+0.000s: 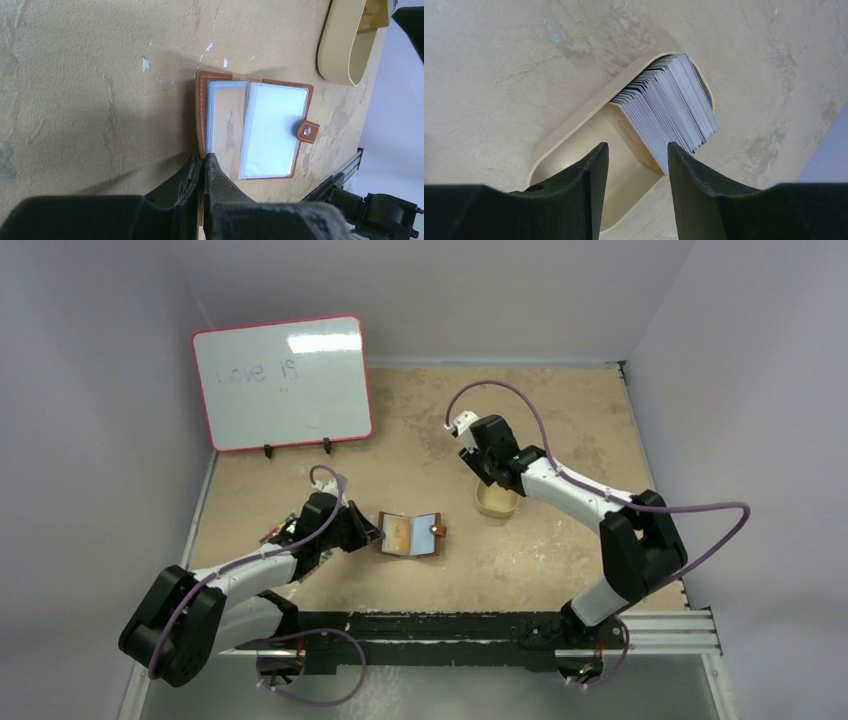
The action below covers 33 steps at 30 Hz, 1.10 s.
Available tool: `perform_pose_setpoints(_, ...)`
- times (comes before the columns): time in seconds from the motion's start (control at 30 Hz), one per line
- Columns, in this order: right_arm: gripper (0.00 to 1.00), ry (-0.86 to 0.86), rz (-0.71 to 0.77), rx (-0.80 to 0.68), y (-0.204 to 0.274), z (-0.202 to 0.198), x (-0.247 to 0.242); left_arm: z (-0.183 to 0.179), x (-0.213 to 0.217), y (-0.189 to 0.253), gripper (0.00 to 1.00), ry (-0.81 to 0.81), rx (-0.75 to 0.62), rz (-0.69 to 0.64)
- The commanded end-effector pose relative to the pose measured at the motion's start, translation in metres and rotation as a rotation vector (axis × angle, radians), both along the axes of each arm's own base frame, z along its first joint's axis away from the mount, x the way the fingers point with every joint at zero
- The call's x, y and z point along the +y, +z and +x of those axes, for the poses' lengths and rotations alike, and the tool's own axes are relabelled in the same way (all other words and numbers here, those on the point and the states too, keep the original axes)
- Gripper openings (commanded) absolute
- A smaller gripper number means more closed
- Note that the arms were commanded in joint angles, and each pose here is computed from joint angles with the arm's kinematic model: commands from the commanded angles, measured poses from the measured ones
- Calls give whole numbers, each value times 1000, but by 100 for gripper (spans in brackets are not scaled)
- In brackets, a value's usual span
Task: Put the credit cards into the card holder
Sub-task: Pick up the credit card from the storage box.
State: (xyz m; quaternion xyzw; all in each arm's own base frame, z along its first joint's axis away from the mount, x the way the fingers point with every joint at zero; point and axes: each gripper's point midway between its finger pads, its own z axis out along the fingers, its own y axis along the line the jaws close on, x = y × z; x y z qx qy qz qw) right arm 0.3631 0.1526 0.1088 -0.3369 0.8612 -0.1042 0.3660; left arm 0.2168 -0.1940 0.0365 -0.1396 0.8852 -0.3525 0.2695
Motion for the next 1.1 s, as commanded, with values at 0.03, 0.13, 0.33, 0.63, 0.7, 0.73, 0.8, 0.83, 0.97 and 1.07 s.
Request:
perform_pose_setpoints(0.03, 50, 58, -135, -12, -12, 8, -11, 8, -7, 16, 0, -31, -59, -12)
perform_pose_setpoints(0.13, 51, 43, -175, -10, -20, 9, -17, 8, -7, 15, 0, -30, -58, -11)
perform_pose_setpoints(0.33, 51, -8, -253, -28, -27, 14, -32, 9, -8, 14, 0, -33, -57, -11)
perform_pose_setpoints(0.63, 50, -31, -283, -41, -32, 19, -36, 8, -8, 12, 0, -32, -52, -9)
perform_pose_setpoints(0.7, 48, -34, -284, -46, -30, 19, -37, 8, -7, 11, 0, -31, -52, -8)
perform_pose_setpoints(0.73, 48, -39, -283, -48, -29, 19, -37, 8, -7, 11, 0, -29, -52, -9)
perform_pose_setpoints(0.8, 46, -47, -283, -58, -25, 20, -38, 9, -8, 12, 0, -29, -53, -11)
perform_pose_setpoints(0.83, 45, -53, -282, -65, -23, 21, -39, 9, -8, 13, 0, -28, -56, -12)
perform_pose_setpoints(0.97, 44, -70, -273, -91, -14, 22, -40, 9, -8, 13, 0, -28, -55, -14)
perform_pose_setpoints(1.07, 43, -80, -272, -103, -10, 22, -42, 10, -8, 13, 0, -27, -55, -16)
